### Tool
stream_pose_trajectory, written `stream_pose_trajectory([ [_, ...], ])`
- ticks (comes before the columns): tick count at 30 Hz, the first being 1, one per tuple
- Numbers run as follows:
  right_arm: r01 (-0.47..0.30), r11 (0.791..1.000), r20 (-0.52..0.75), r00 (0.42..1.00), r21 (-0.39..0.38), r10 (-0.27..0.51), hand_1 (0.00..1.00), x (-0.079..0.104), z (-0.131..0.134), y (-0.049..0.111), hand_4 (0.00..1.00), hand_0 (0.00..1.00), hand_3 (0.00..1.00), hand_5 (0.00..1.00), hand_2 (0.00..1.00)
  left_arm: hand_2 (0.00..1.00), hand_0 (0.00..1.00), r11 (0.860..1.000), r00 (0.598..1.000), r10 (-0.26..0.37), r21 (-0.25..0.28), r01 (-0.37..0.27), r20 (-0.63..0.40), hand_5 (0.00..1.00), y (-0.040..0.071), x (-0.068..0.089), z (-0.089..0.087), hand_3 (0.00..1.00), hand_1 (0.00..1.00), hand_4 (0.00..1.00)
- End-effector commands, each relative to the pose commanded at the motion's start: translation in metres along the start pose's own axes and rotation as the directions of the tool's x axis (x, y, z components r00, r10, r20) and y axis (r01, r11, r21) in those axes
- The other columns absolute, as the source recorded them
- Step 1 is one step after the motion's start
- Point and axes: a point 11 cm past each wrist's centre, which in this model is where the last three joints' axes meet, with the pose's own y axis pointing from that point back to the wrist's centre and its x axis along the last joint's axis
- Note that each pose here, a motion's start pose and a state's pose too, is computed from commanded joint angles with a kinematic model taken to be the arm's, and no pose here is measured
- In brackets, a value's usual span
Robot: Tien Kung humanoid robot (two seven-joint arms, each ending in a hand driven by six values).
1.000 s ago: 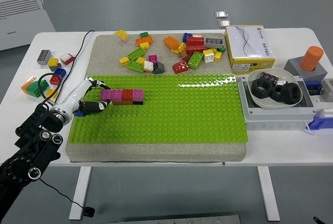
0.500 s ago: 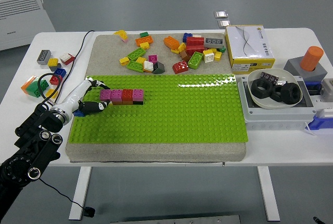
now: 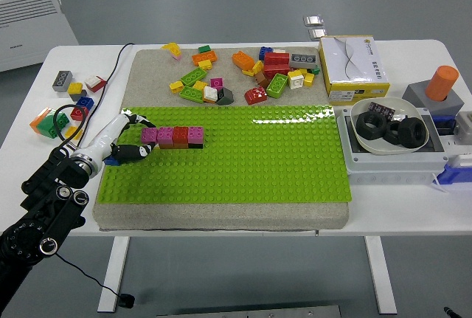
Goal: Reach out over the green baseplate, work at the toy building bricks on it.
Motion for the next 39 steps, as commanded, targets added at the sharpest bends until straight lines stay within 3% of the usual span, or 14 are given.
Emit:
stream_pose_trajectory([
  [39, -0.001, 1.0, 0.0, 1.0, 0.0, 0.001, 0.61, 0.0002, -0.0001, 0.0, 0.908, 0.519, 0.809, 0.998, 0.731, 0.922, 0.936, 1.0, 1.0, -0.015, 0.007, 0.015, -0.002, 0.088, -0.0018, -0.0014, 0.0009, 0.696, 0.929, 0.64],
])
